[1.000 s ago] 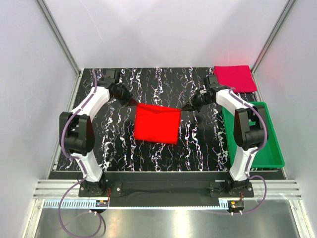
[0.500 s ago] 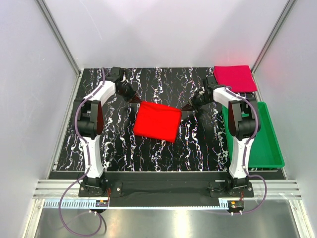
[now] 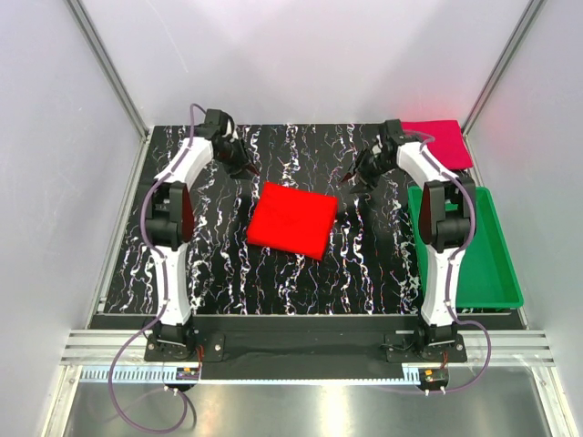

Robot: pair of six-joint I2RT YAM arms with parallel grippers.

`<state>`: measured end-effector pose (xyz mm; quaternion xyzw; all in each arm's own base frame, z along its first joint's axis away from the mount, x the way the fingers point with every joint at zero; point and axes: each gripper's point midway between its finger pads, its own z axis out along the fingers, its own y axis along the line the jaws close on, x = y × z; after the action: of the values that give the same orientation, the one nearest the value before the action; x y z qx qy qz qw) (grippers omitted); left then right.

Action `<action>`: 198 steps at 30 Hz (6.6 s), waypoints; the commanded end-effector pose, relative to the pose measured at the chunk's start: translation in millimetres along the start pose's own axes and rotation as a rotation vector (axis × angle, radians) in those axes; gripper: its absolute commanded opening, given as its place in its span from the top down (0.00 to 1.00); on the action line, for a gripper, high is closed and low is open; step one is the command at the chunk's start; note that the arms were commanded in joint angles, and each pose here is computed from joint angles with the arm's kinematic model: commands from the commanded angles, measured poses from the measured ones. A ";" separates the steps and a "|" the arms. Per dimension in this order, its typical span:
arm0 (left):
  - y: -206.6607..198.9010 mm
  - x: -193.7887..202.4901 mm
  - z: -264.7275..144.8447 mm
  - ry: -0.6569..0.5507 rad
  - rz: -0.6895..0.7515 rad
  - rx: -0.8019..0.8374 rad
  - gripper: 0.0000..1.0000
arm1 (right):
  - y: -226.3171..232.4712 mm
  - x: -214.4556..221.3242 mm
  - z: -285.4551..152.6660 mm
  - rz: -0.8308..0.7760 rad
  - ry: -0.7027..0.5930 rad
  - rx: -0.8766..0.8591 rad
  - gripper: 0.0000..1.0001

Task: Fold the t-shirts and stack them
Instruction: Fold the tshirt, then neatly place the folded tshirt to the corner

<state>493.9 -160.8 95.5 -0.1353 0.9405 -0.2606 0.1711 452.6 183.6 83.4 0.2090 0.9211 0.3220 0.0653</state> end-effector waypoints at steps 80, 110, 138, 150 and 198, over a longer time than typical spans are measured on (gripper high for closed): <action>-69.6 278.7 1.4 -0.179 -0.657 0.363 0.39 | -39.6 143.1 -71.4 -0.123 -0.154 -0.024 0.17; -112.7 282.7 5.8 -0.094 -0.785 0.476 1.00 | -23.5 118.3 -7.1 -0.237 0.085 -0.119 0.00; -133.9 278.4 -26.2 -0.055 -0.779 0.581 1.00 | -33.2 92.9 53.1 -0.038 0.002 -0.305 0.51; -135.2 312.5 -51.4 0.105 -0.284 0.488 0.49 | -32.1 67.1 14.3 -0.279 -0.085 -0.062 1.00; -19.6 218.0 -76.4 0.056 0.224 0.188 0.47 | -1.3 -208.4 -205.0 -0.863 -0.675 0.615 1.00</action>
<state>258.2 -208.3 96.4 -0.0271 0.9369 -0.3051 0.1683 572.5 -16.4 197.4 -0.0742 0.9301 -0.0891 0.3485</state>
